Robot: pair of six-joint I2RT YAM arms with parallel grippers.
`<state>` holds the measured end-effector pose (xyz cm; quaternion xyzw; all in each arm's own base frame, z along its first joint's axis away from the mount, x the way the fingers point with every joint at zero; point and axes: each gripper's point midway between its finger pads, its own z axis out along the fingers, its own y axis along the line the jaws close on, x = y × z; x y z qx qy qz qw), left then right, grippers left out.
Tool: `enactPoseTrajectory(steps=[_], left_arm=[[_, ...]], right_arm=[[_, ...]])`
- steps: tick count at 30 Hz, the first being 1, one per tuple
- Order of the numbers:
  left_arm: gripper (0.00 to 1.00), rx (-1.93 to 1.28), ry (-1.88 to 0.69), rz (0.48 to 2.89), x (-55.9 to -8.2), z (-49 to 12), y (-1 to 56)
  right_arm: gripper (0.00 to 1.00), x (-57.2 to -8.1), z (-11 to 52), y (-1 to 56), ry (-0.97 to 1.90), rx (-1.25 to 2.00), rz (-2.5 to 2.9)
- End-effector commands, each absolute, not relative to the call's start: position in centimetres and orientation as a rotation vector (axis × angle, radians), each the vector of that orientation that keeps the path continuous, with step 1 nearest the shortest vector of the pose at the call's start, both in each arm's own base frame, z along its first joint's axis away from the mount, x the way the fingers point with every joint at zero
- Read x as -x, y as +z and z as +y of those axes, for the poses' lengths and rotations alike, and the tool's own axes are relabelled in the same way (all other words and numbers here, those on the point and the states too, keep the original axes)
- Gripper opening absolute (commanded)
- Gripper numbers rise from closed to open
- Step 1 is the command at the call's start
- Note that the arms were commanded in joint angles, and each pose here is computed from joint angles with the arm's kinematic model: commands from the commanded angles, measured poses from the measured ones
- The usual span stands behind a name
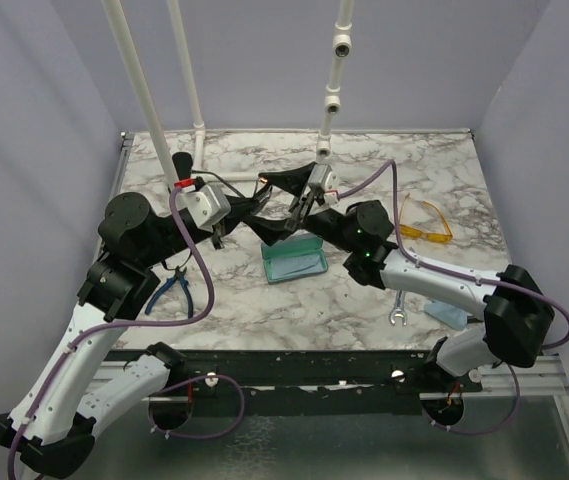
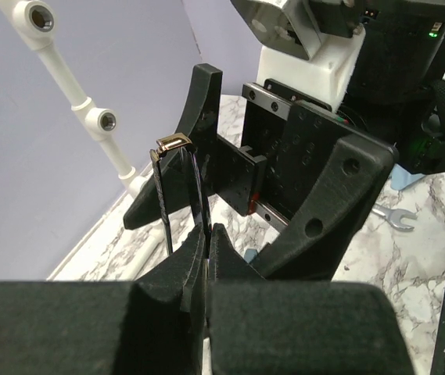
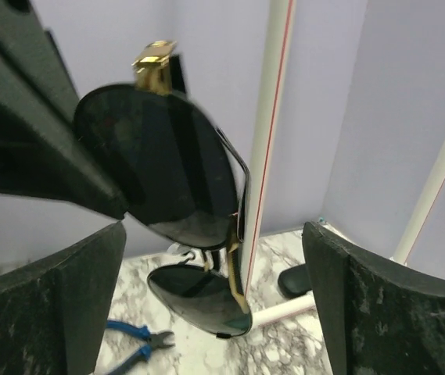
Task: Organize the sunglasses
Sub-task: Fold the sunglasses at the center of the board.
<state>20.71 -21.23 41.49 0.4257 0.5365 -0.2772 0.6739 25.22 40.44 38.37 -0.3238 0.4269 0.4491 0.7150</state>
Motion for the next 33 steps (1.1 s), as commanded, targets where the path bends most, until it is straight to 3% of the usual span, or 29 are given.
enactPoseTrajectory(steps=[1,8,17,23,27,33], left_arm=[[0.0,-0.967,-0.62,1.158,-20.1,-21.1,42.8],[0.0,-1.091,-0.606,1.14,-19.1,-21.4,41.3],[0.0,-1.459,-0.573,0.914,-14.9,-21.8,38.6],[0.0,-1.722,-0.342,0.81,-13.6,-19.2,33.9],[0.0,-1.839,-0.234,0.726,-12.9,-18.0,32.4],[0.0,-2.139,0.046,0.52,-12.2,-14.6,28.0]], right_arm=[[1.0,-22.7,39.9,39.0,0.917,0.908,0.841],[1.0,-21.7,35.1,36.4,0.804,1.09,0.994],[1.0,-20.6,29.6,33.7,1.174,1.235,1.131],[0.95,-24.7,31.3,32.7,1.145,1.225,1.216],[0.8,-28.6,33.4,34.3,1.15,1.053,1.336],[0.81,-24.7,39.0,35.6,1.194,1.272,1.086]])
